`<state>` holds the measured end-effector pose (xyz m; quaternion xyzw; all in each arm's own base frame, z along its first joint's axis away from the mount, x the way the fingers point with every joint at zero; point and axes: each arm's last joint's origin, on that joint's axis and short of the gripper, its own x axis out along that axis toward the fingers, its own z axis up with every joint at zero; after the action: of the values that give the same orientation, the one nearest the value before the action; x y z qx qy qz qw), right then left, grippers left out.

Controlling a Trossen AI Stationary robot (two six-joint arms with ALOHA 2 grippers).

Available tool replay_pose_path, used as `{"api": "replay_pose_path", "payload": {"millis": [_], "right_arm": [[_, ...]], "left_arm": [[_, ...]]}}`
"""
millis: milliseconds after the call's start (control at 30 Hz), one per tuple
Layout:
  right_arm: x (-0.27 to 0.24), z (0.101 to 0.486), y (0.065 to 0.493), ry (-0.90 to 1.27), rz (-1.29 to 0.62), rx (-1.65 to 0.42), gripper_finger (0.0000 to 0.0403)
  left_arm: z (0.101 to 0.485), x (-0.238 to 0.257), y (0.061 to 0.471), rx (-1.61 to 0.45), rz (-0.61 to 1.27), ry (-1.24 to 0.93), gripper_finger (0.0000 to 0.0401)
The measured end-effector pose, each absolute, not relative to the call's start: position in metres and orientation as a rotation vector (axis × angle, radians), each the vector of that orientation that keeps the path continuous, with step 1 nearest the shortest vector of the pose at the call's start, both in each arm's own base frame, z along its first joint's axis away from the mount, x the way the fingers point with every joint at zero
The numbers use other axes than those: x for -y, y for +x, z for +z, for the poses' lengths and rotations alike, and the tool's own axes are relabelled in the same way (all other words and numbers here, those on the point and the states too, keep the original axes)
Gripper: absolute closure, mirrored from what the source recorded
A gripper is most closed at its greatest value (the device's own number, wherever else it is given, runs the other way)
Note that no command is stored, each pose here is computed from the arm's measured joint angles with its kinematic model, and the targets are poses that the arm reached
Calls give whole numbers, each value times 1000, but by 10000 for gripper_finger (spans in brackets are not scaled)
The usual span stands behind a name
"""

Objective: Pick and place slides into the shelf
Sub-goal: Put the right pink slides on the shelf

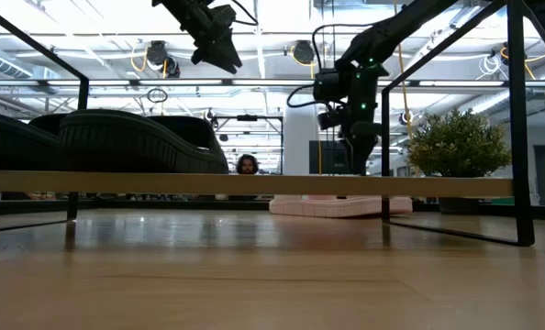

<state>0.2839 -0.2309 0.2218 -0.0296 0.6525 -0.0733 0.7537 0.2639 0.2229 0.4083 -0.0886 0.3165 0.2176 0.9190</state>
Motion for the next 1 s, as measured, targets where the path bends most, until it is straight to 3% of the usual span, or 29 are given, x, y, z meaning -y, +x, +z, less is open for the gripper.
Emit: {"api": "replay_pose_path", "payload": {"millis": [333,533,1000], "right_arm": [[225,195,279,-46,-135,-1461,206],[218,174,278,-146,-216,-1495,207],[215,176,297,-342,-352,-1452,207]], "left_arm": [[408,-221,265,-652,441,-178,251],[408,-218,268,-655,426,-164,251],[408,-216,270,-663,446,-148,252]]}}
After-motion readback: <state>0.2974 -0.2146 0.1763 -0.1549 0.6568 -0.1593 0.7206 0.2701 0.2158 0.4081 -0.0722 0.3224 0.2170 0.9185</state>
